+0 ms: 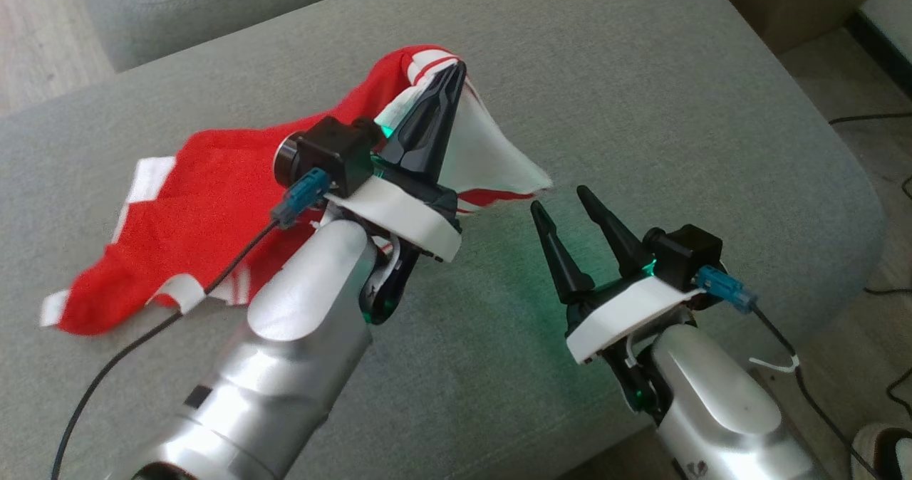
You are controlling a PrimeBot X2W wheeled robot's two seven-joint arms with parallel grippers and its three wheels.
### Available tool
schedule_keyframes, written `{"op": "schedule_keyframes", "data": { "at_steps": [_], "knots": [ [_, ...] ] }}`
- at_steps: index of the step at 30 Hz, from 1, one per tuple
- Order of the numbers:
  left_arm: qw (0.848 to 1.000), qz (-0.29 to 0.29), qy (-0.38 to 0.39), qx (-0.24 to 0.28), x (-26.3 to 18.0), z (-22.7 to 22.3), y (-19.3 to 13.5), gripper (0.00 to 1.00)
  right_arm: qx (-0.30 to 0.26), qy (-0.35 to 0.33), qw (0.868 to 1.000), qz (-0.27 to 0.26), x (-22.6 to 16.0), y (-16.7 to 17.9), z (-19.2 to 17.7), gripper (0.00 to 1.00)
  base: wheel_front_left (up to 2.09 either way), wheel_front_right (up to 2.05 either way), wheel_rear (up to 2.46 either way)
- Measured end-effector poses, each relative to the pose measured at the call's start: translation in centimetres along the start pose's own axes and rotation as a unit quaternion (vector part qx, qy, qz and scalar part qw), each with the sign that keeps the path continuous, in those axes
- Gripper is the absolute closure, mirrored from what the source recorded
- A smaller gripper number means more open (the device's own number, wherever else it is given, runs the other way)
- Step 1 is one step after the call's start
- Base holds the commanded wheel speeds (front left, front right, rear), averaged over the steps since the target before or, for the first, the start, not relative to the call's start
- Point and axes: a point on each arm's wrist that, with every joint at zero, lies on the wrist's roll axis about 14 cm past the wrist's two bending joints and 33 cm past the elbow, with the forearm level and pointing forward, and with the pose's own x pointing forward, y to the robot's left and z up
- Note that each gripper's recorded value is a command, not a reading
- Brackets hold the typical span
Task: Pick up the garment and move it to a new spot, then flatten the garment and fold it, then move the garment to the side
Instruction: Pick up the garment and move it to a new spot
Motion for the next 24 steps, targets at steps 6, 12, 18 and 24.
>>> {"op": "schedule_keyframes", "data": {
  "at_steps": [6,12,18,24],
  "knots": [
    [1.0,0.025,0.008,0.013,-0.6,-0.5,0.7,0.0,0.002,-0.007,1.0,-0.005,0.0,-0.3,0.4,0.0,0.0,0.0,0.0],
    [0.993,0.101,0.054,0.035,-5.4,-3.7,4.6,0.0,0.003,-0.009,1.0,0.007,0.8,0.4,0.6,0.0,0.0,0.0,0.0],
    [0.97,0.234,0.067,0.03,-13.3,-4.7,10.3,0.0,0.001,-0.007,1.0,0.027,1.4,1.8,0.3,0.0,0.0,0.0,0.0],
    [0.931,0.361,0.054,0.022,-22.1,-4.4,13.3,0.0,0.005,-0.007,0.999,0.031,1.9,2.4,0.0,0.0,0.0,0.0,0.0]
  ]
}}
